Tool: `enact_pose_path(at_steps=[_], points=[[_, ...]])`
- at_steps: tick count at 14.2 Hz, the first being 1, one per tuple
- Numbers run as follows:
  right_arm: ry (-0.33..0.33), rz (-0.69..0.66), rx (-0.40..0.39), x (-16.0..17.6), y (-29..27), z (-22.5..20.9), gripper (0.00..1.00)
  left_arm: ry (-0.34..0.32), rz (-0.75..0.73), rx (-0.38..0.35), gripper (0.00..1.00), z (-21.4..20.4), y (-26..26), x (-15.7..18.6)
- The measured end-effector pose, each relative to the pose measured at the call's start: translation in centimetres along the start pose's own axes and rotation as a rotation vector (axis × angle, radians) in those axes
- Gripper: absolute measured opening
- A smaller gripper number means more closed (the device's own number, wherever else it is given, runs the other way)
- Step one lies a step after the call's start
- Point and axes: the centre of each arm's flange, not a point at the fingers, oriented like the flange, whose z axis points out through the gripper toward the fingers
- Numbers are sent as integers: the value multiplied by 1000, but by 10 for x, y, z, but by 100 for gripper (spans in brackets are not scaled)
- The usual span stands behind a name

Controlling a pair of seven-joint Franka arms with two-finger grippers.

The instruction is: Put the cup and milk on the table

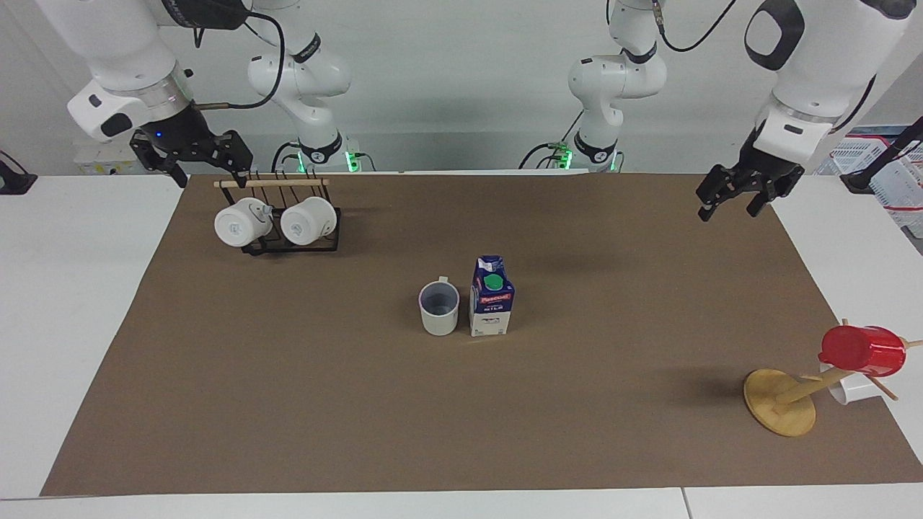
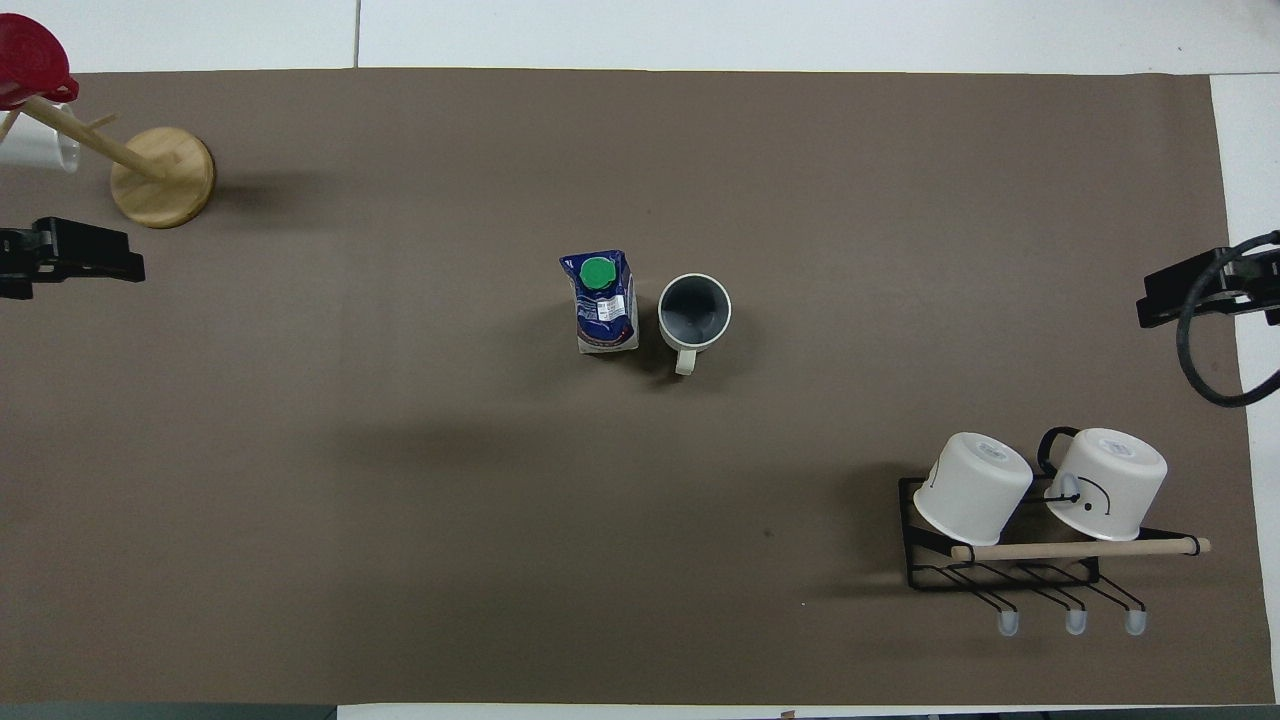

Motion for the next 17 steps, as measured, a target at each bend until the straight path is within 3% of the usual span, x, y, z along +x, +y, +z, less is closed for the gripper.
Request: enact_pose_path(at_steps=[3,8,17], points=[[0,0,0,0,0,0,100,-18,13,3,100,-15,-10,3],[-1,-5,1,0,-3,1,100,-64,102,2,100,-4,-9,4],[60,-6,2,7,-3,-3,100,-80,122,2,100,-2,-5,2]])
